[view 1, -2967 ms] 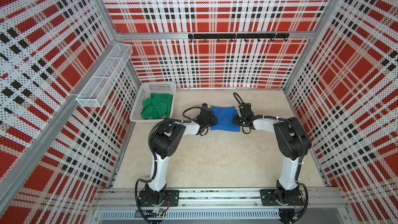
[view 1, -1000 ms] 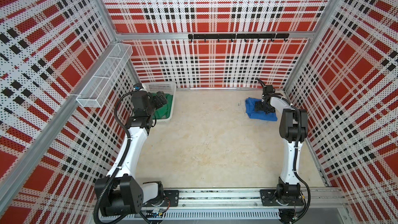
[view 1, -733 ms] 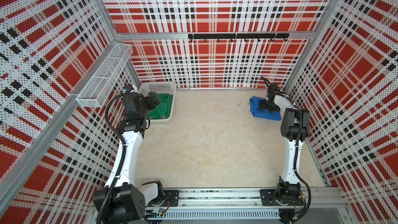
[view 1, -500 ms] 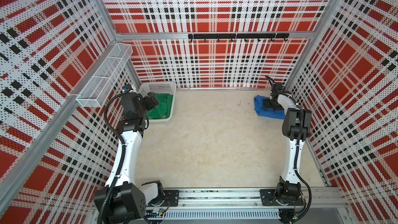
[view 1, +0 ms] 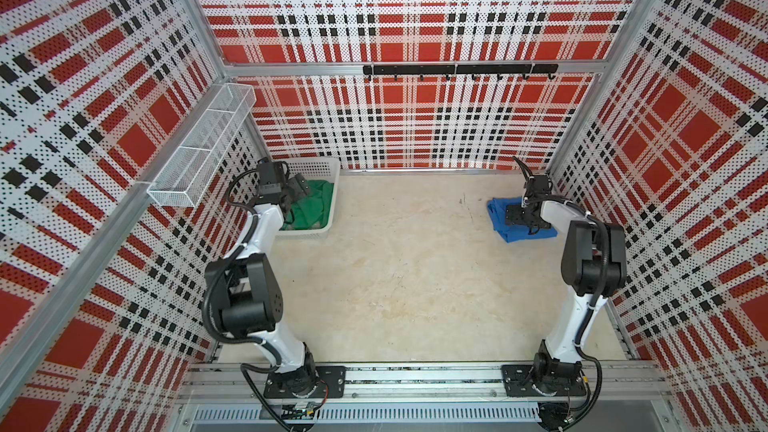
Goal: Fold and stack the tank tops
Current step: 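Set blue square at far corner with right gripper while left grasps green top, then lift green tank top from basket with left gripper while right draws back, then lay the green tank top mid-table and grasp its edges with both grippers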
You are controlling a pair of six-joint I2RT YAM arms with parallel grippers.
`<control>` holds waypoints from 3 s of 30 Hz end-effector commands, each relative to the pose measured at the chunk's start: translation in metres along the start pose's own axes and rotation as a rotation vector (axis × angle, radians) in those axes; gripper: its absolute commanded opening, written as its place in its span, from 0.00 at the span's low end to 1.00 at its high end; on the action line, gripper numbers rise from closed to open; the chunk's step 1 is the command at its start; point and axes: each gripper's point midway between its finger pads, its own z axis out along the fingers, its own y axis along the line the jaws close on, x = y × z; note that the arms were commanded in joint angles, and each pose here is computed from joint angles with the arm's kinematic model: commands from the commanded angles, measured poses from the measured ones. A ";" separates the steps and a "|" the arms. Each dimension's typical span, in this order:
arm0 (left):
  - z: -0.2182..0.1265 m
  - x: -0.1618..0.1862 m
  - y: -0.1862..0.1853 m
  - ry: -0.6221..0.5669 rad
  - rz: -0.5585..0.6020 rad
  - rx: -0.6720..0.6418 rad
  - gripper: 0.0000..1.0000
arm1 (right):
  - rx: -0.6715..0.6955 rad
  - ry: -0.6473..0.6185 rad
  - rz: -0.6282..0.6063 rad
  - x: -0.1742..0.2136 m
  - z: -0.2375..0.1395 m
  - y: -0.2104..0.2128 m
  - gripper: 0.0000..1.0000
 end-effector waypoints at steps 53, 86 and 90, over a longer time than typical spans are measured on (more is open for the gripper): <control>-0.172 0.119 -0.350 0.051 0.277 0.795 0.43 | -0.534 -0.230 0.054 0.072 -0.184 0.114 0.78; -0.097 0.332 -0.260 0.446 0.098 0.648 0.49 | -0.461 0.082 0.085 0.138 -0.061 0.140 0.61; -0.094 0.306 -0.264 0.386 0.082 0.647 0.12 | -0.449 0.053 0.076 0.126 -0.063 0.141 0.19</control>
